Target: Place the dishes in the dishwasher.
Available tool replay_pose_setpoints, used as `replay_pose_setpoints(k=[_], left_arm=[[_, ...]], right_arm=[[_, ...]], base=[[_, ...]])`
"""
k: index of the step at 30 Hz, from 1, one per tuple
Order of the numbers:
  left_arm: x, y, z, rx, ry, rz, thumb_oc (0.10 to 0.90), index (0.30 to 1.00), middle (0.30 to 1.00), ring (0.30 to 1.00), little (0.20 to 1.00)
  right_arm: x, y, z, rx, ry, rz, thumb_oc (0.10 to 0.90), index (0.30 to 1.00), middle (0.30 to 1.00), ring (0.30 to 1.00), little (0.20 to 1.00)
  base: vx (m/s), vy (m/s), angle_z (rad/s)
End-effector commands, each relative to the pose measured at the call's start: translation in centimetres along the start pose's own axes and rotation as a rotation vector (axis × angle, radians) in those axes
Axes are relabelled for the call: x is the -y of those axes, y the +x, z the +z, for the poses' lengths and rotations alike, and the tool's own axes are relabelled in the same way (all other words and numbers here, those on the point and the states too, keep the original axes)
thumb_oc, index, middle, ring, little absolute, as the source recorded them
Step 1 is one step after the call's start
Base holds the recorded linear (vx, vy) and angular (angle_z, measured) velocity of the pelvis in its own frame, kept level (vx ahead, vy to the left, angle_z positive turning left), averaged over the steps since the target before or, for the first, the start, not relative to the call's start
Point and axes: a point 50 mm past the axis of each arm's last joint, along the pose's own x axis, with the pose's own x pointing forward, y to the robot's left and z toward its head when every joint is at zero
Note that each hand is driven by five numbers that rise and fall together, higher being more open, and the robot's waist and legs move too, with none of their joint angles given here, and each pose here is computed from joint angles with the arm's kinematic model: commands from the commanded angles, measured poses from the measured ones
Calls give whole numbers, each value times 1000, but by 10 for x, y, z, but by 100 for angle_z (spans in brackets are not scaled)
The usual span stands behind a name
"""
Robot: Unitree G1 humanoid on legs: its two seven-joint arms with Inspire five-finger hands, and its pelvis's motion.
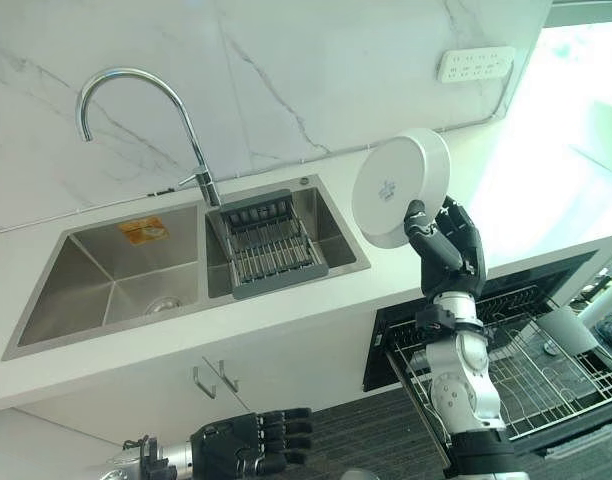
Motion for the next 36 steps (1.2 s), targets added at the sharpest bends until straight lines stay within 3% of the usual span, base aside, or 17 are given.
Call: replay_pose_setpoints(k=[1, 4, 9, 15, 20, 26, 36], left_arm=[[4, 2, 32, 122, 200, 22, 800, 900, 900, 900, 900], [-19, 1, 9, 57, 192, 212, 800, 900, 900, 900, 900], [-31, 2, -15, -42, 165, 334, 800, 900, 900, 900, 900], [-45, 2, -37, -215, 282, 472, 800, 900, 900, 900, 900], [-55, -2, -51, -280, 262, 578, 800, 900, 900, 900, 900], [-62, -12, -78, -265, 144, 723, 800, 900, 900, 900, 900], [-69, -28, -97, -228, -19, 836, 800, 900, 900, 900, 900]], right_arm=[[-53, 14, 91, 537, 1, 255, 400, 300, 300, 300, 300], [-59, 13, 90, 556, 43, 276, 400, 300, 300, 300, 300], [-63, 12, 80, 537, 135, 314, 400, 300, 300, 300, 300], [-85, 7, 82, 572, 188, 338, 400, 300, 300, 300, 300], [-89, 6, 95, 627, 134, 337, 400, 300, 300, 300, 300], [-90, 7, 88, 513, -41, 447, 400, 300, 300, 300, 300], [-67, 12, 91, 478, -303, 366, 400, 300, 300, 300, 300]], base=[[-97, 123, -5], [-97, 84, -23], [-80, -56, -49], [-4, -375, -35], [58, -745, -20], [14, -347, -25], [-27, 89, 28]])
